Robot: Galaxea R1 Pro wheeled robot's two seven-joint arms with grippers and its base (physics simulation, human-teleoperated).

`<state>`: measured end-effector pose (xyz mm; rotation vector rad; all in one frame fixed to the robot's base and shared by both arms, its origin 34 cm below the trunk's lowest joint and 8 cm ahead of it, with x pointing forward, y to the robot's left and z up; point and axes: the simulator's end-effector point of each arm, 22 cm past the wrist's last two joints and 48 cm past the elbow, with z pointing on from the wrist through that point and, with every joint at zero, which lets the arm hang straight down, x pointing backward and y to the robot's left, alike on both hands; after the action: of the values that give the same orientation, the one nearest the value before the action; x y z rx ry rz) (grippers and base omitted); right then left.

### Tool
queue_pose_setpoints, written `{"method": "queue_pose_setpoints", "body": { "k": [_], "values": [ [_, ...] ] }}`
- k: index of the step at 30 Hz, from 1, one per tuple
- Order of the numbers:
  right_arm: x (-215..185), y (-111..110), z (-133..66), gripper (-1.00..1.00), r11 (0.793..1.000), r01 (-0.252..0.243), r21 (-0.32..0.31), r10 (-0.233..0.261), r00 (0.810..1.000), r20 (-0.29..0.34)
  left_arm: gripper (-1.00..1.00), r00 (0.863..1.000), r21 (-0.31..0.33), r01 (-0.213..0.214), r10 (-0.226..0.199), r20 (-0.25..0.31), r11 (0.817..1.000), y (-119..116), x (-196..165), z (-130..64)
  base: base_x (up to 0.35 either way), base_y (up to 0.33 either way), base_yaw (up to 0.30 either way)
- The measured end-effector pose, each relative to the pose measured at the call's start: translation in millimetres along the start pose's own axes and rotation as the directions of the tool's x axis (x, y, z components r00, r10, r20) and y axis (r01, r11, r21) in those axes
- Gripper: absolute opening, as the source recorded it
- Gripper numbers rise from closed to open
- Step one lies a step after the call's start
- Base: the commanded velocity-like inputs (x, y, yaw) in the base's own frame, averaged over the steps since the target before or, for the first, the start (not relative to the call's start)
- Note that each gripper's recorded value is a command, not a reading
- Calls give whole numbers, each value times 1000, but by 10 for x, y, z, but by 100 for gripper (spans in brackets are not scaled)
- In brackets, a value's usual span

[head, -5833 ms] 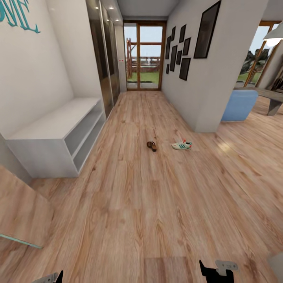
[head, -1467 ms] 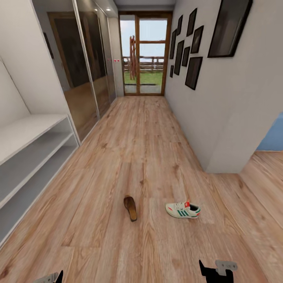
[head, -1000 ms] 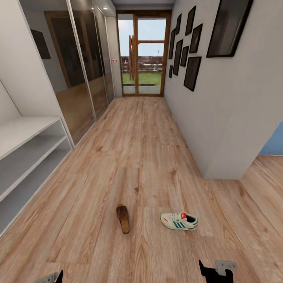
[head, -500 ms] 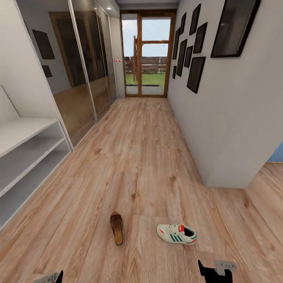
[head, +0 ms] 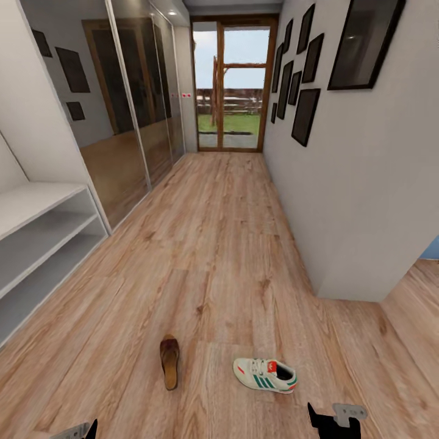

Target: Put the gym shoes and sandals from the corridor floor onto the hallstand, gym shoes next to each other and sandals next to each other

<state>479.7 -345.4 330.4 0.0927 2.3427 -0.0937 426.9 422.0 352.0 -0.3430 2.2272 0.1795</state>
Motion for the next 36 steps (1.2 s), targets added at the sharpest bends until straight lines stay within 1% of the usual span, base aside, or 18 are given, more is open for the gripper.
{"method": "queue_pose_setpoints", "body": {
  "k": [14,20,24,30,36],
  "values": [
    [-6,-5,0,100,1000,0,1,0,1000,1,100,1000,-1,2,-2,0,1000,-1,3,-2,256,-220,10],
    [-4,-3,1,100,1000,0,1,0,1000,1,100,1000,-1,2,-2,0,1000,1,2,-2,217,-207,236],
    [-4,-3,2,100,1000,0,1,0,1000,1,100,1000,-1,2,-2,1,1000,2,1,-1,127,-76,272],
    [-2,-2,2,100,1000,0,0,0,1000,0,100,1000,-2,2,-2,2,1000,4,-3,0,18,-9,262],
    [-3,-4,2,100,1000,0,1,0,1000,0,100,1000,-3,3,-3,2,1000,9,-5,1,2,-1,79]
  ]
}}
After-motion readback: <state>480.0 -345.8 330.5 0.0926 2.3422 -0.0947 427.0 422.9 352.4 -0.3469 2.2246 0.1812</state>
